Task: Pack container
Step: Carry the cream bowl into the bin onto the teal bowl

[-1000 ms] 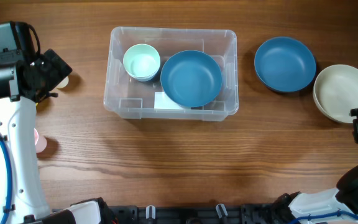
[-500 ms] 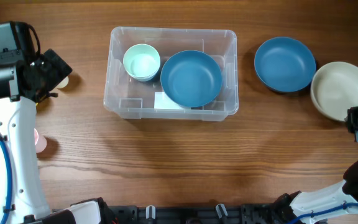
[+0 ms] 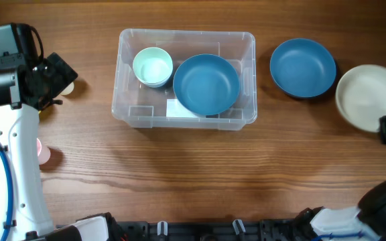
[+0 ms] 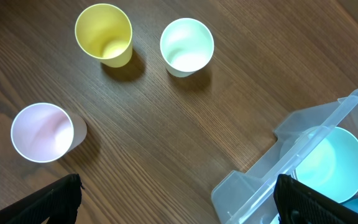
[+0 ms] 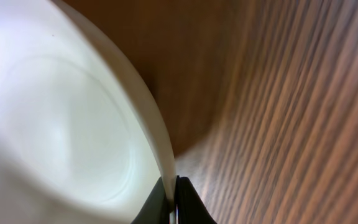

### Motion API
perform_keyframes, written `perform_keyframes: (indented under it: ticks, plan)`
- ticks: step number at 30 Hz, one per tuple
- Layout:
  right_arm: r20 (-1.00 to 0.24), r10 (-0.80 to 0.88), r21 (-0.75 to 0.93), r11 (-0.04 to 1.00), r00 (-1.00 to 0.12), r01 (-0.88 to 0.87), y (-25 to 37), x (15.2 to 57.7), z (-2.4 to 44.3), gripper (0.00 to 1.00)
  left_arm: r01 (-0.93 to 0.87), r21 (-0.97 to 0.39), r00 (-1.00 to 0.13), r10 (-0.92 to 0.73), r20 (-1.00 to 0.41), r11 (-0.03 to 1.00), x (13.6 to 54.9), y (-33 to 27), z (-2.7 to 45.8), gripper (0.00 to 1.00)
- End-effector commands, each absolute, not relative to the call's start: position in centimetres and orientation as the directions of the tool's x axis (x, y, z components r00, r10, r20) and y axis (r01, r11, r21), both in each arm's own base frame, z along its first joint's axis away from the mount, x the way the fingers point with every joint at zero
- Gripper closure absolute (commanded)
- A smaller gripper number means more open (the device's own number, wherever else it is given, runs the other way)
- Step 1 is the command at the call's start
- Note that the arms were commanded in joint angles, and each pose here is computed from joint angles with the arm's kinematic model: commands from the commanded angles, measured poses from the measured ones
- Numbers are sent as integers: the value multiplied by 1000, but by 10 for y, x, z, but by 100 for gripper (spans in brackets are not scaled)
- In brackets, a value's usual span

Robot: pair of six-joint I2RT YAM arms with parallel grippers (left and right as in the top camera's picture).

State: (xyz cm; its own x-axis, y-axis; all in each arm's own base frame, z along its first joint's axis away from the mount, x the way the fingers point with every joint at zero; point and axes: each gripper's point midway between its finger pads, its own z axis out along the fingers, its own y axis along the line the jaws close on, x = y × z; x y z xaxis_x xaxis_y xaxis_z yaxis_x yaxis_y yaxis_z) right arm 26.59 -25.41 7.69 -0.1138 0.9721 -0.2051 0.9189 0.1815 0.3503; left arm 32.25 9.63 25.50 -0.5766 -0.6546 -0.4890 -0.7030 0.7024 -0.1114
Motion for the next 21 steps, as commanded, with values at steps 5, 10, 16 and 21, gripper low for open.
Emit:
perform_keyframes:
  ticks: [5,10,16,21]
  plan:
    - [-591,781,574,584,-203,574,-196,300,255,96,-710,-129,-554,-661,-506,693,321,98,263,0]
    - [-792,501,461,866,-350,195,-84,324,322,96,-710,-129,-554,-662,-506,692,321,98,263,0]
    - [-835,238,300,953,-496,-49,48,354,307,96,-710,-129,-554,-661,-506,693,321,98,263,0]
    - [-762,15,99,991,-647,-94,109,384,226,96,-710,-129,-554,-661,-506,693,321,98,263,0]
